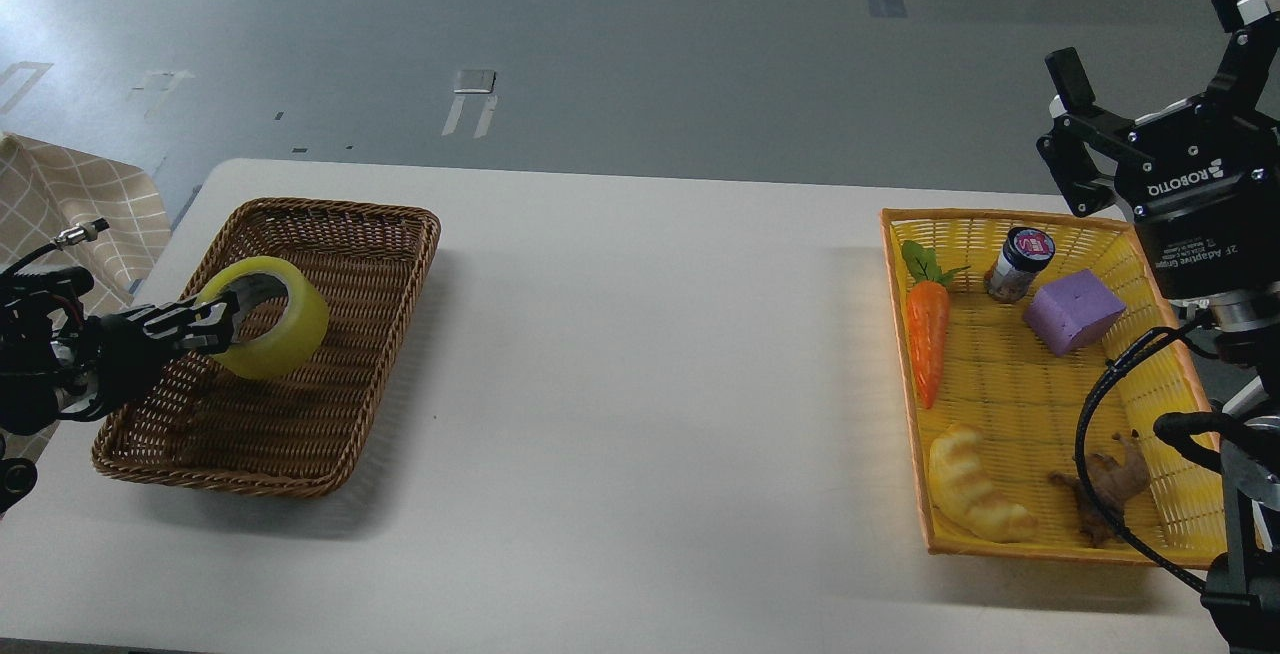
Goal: Place and transfer tape with both arms
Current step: 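Lower the tape roll into the basket and open the left gripper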
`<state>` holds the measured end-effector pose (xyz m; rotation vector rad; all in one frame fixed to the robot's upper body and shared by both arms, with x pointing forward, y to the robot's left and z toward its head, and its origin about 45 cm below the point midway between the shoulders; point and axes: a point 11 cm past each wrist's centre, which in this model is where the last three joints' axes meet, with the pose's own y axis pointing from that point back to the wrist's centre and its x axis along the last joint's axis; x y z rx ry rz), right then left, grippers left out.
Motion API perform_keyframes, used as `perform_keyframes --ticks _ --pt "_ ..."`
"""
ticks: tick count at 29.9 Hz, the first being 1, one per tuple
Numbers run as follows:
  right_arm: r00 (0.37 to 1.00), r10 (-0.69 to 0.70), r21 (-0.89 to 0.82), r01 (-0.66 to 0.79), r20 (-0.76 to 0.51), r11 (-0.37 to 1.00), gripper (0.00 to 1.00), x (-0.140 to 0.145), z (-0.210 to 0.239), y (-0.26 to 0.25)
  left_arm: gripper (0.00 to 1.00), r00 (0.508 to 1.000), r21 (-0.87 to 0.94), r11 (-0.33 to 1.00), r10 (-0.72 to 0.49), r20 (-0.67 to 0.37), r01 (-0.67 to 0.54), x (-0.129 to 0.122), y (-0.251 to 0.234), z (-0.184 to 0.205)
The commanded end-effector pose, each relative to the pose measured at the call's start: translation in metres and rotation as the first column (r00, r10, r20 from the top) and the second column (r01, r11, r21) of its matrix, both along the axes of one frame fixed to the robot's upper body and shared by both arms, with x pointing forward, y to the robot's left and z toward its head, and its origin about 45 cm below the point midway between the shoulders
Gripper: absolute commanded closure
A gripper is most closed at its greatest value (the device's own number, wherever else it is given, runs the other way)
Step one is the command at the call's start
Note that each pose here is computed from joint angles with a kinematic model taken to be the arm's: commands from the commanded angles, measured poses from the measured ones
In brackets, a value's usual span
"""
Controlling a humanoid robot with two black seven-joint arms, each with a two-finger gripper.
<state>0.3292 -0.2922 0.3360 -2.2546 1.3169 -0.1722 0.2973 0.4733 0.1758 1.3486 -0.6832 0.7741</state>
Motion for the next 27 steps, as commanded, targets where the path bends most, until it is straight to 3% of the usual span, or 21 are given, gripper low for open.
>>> perform_keyframes --ticks 1,18,22,25,27 --pt "1.0 0.0 0.0 0.0 0.0 1.0 0.0 0.0 0.0 0.0 1.0 1.0 -0.003 1.0 -0.002 0.001 0.002 0.001 -0.001 0.0" --pt "1.0 -0.003 0.002 0.003 -0.01 1.0 0.0 -0.001 -0.004 -0.001 1.0 0.999 0.0 1.0 -0.006 -0.042 0.006 -0.005 0.0 -0.025" --pt "1.0 -0.005 0.002 0.005 -0.014 1.0 0.0 0.0 -0.005 -0.001 0.78 1.0 -0.015 1.0 0.001 -0.017 -0.001 0.007 -0.005 -0.023" --pt "1.0 -0.005 0.001 0.005 -0.014 1.0 0.0 0.0 -0.005 -0.001 0.39 1.0 -0.026 1.0 0.0 -0.011 0.0 0.009 -0.006 -0.022" --pt "1.0 -0.005 0.002 0.005 -0.014 1.0 0.0 0.0 -0.005 -0.001 0.34 1.0 -0.038 0.999 -0.009 -0.009 0.009 0.009 -0.006 -0.022"
